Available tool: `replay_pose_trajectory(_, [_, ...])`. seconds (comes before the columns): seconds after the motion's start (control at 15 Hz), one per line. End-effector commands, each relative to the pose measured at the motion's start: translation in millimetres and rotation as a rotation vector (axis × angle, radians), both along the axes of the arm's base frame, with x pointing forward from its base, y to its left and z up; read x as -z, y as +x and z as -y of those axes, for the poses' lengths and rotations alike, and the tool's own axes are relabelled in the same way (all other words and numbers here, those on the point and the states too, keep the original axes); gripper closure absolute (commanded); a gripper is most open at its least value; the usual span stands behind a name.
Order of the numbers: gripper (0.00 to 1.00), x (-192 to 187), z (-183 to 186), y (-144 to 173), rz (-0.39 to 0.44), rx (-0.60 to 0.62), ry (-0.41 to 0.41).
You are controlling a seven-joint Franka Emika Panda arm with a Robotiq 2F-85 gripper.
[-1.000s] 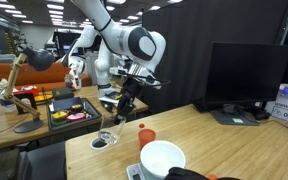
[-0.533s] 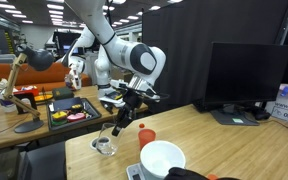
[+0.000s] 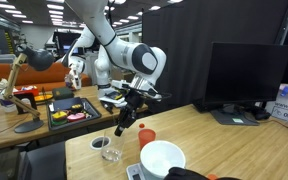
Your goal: Move the glass cup towards you
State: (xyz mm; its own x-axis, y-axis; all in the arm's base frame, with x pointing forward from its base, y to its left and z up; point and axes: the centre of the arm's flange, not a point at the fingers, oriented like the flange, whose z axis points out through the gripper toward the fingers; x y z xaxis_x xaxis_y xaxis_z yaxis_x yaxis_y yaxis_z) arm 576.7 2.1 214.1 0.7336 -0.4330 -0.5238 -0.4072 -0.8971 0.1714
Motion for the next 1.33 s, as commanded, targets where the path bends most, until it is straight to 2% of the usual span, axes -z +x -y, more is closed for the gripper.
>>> replay_pose_trajectory(0.0, [0.93,1,1,4,-0.01,-0.045,-0.001])
replay_pose_trajectory(0.2, [1.0,3,1,4,-0.012,-0.05,-0.009])
replay_pose_trajectory(0.27, [0.99,2,1,4,-0.012,-0.053,-0.004])
replay_pose_trajectory(0.33, [0.89,-2,1,5,-0.006,-0.057,-0.002])
replay_pose_trajectory(0.4, [0.73,-9,-1,5,0.005,-0.065,0.009])
replay_pose_trajectory(0.8, [0.33,-60,-12,5,0.065,-0.138,0.04])
replay_pose_trajectory(0.87, [0.27,-46,-11,12,0.072,-0.098,0.029])
replay_pose_trajectory(0.93, [0.44,-53,-12,13,0.08,-0.1,0.03])
replay_pose_trajectory(1.07, [0.3,-49,-12,12,0.074,-0.099,0.03])
replay_pose_trajectory(1.27, [0.27,-42,-12,11,0.063,-0.099,0.03])
